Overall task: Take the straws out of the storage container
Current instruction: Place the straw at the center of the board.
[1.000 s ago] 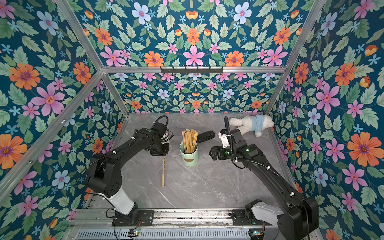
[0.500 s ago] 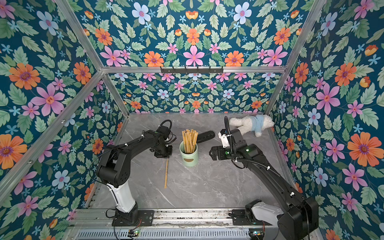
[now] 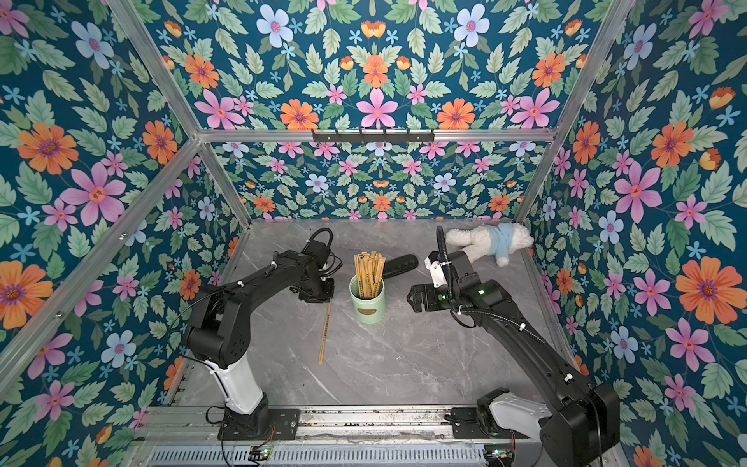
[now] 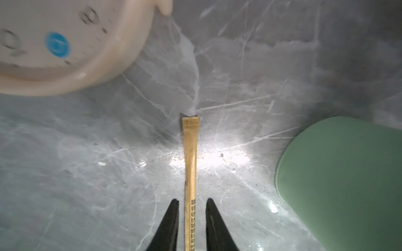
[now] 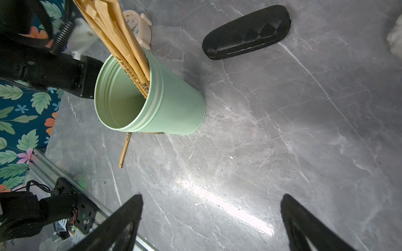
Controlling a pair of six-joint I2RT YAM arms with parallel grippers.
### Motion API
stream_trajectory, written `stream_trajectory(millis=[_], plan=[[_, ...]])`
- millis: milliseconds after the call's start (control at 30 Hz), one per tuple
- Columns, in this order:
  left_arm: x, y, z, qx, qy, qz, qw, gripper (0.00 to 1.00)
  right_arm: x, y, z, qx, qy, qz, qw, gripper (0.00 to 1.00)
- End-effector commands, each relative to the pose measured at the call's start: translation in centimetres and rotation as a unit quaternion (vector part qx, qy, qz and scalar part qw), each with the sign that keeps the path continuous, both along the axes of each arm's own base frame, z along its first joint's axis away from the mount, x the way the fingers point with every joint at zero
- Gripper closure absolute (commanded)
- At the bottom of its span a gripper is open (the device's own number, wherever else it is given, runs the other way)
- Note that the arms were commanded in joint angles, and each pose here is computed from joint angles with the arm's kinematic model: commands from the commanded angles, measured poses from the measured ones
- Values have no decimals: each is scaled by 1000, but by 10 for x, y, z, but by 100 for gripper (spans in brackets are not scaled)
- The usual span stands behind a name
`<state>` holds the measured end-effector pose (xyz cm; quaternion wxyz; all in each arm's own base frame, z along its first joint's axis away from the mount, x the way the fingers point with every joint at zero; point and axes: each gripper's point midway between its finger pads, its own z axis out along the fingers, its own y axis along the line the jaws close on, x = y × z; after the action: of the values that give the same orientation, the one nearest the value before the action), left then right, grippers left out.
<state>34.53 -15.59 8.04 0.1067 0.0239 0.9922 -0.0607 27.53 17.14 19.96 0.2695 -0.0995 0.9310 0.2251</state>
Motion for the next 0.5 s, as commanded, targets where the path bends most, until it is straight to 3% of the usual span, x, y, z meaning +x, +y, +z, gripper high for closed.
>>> stream_trajectory(millis=[0, 67, 200, 367, 467], plan=[[12, 3, 48, -13, -74, 18, 997, 74, -1, -1, 2, -6, -2, 3, 1000, 1], [16, -3, 85, -57, -137, 24, 989, 70, -1, -2, 1, -7, -2, 2, 1000, 1], [10, -31, 146, -161, -247, -2, 956, 63, -1, -2, 3, -5, -4, 0, 1000, 1], [-13, -72, 164, -218, -299, -71, 926, 58, -2, -1, 4, -2, -5, 4, 1000, 1], [-16, -82, 166, -234, -315, -76, 917, 58, -2, -1, 4, -3, -6, 3, 1000, 1]])
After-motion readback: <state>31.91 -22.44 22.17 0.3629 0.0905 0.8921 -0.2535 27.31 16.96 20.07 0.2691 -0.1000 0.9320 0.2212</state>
